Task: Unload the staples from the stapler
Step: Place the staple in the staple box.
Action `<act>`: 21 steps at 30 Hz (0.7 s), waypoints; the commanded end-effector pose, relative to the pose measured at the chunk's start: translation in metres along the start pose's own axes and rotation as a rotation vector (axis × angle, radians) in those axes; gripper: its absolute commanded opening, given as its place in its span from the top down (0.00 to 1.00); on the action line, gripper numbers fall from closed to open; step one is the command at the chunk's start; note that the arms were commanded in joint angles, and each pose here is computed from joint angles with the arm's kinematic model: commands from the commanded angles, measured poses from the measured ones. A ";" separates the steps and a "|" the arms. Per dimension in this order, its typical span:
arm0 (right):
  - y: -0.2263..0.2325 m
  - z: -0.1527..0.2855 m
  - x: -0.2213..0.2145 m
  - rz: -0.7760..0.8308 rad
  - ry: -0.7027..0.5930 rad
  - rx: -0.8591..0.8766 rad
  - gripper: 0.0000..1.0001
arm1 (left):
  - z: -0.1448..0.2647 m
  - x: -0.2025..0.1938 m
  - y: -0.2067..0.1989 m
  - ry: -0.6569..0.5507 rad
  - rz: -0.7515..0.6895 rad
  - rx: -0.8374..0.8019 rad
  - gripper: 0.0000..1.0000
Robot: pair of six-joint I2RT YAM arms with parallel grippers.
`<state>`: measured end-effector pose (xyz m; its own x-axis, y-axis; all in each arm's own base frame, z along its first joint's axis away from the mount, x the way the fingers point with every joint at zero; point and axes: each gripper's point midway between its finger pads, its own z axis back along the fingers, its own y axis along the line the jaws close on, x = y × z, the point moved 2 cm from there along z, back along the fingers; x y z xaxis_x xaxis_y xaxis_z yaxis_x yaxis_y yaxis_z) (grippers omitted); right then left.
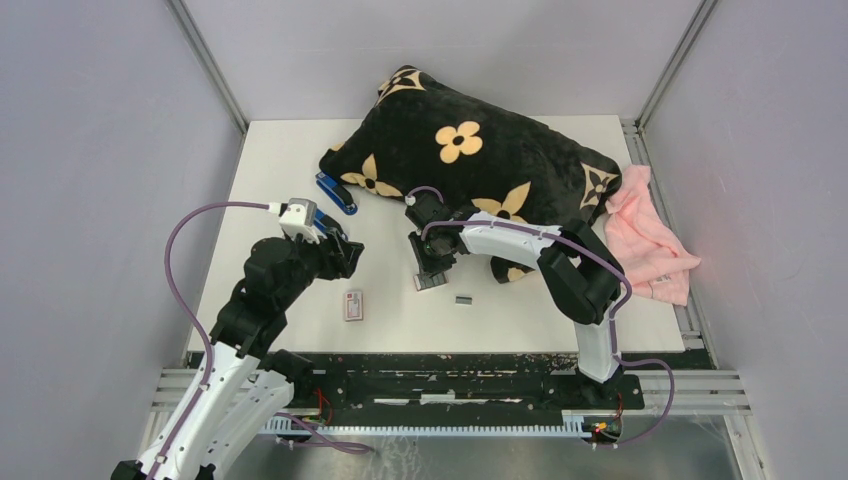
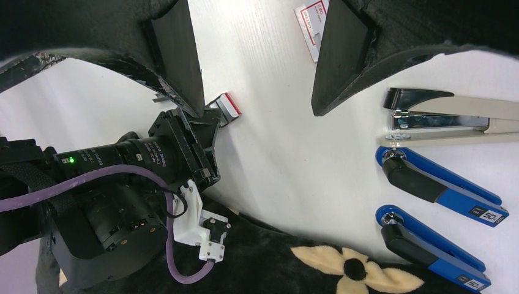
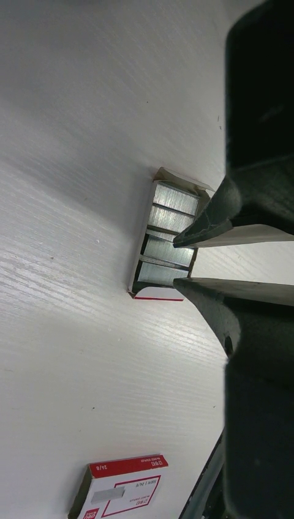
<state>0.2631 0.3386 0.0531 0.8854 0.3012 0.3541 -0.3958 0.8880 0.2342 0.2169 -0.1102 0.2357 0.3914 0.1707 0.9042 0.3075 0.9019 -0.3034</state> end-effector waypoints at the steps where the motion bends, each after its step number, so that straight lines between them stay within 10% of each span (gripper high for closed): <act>1: 0.004 0.012 0.014 0.008 -0.053 0.009 0.70 | -0.003 0.012 -0.003 -0.049 -0.040 -0.024 0.28; 21: 0.001 0.000 0.007 0.002 -0.021 0.003 0.69 | -0.002 0.012 -0.003 -0.052 -0.039 -0.027 0.28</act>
<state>0.2630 0.3385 0.0529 0.8856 0.3016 0.3531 -0.3959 0.8879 0.2346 0.2176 -0.1104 0.2361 0.3901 0.1727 0.9044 0.3094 0.9005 -0.3054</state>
